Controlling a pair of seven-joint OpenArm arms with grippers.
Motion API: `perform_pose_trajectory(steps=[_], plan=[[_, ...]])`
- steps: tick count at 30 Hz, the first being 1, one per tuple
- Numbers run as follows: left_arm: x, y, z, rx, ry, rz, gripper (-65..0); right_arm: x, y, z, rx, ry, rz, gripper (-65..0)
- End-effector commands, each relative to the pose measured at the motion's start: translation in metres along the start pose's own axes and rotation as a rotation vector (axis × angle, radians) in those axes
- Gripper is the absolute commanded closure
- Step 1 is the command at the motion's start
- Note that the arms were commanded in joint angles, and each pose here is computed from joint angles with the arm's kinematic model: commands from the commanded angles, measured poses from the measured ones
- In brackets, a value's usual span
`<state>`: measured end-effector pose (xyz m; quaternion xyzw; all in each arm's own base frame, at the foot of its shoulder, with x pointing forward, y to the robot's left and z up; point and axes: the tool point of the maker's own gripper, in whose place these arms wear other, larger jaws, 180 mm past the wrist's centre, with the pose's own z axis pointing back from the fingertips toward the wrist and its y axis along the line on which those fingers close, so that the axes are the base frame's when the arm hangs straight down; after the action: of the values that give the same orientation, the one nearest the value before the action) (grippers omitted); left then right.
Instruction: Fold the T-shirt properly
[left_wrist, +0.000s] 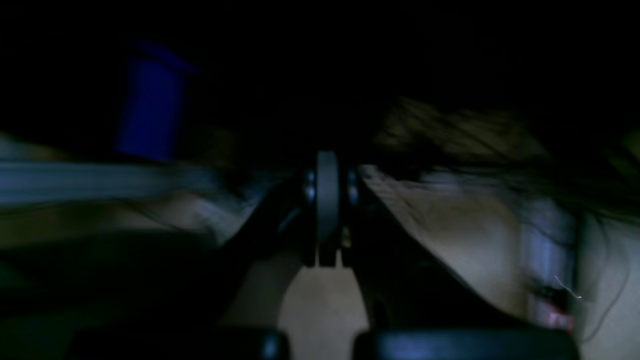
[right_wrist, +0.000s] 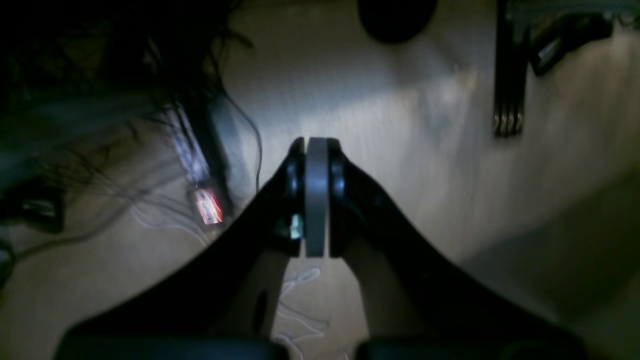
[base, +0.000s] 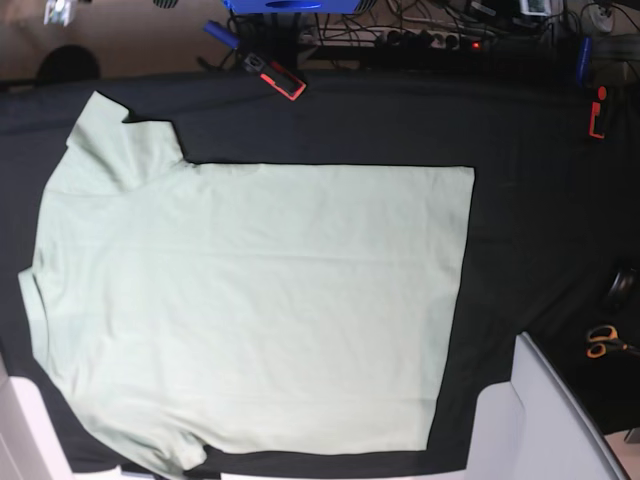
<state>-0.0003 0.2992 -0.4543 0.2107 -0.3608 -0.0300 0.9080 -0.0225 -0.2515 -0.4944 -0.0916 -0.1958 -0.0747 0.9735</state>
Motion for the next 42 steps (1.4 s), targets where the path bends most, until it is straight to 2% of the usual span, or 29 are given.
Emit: perform_pose_trajectory(steps=[1,4,8,9,11,15,18,20,26,28,36,42], plan=[[0.018,0.006,0.003,0.004,-0.049,-0.010,0.0,0.016,0.001,0.010,0.039,-0.041,-0.006,0.0],[0.050,0.016,-0.002,0.029,-0.078,-0.012,0.0,0.063,0.013,0.022,0.175,-0.126,-0.050,0.0],[0.112,0.022,-0.010,0.023,-0.138,0.156,0.0,0.116,0.016,0.020,0.279,-0.187,-0.080,0.0],[0.125,0.021,-0.011,-0.009,-0.144,0.211,0.0,0.126,0.017,0.019,0.300,-0.196,-0.075,0.0],[0.149,0.007,-0.019,-0.140,-0.143,0.285,0.0,0.140,0.019,0.017,0.329,-0.206,-0.045,0.0],[0.169,-0.009,-0.033,-0.342,-0.121,0.324,0.0,0.163,0.018,0.016,0.349,-0.245,-0.012,-0.3],[0.171,-0.007,-0.041,-0.360,-0.112,0.326,0.0,0.173,0.006,0.015,0.309,-0.275,-0.072,-0.6],[0.170,-0.006,-0.044,-0.356,-0.110,0.331,0.0,0.176,-0.004,0.014,0.277,-0.283,-0.115,-5.5],[0.159,-0.005,-0.052,-0.344,-0.082,0.348,0.0,0.177,-0.006,0.010,0.272,-0.251,-0.130,-38.4],[0.156,-0.005,-0.056,-0.339,-0.074,0.358,0.0,0.173,-0.001,0.004,0.289,-0.237,-0.153,-44.0],[0.147,-0.003,-0.064,-0.327,-0.050,0.373,0.0,0.152,0.018,-0.037,0.376,-0.146,-0.282,-44.0],[0.145,-0.003,-0.064,-0.327,-0.043,0.371,0.0,0.147,0.008,-0.045,0.365,-0.131,-0.330,-44.0]])
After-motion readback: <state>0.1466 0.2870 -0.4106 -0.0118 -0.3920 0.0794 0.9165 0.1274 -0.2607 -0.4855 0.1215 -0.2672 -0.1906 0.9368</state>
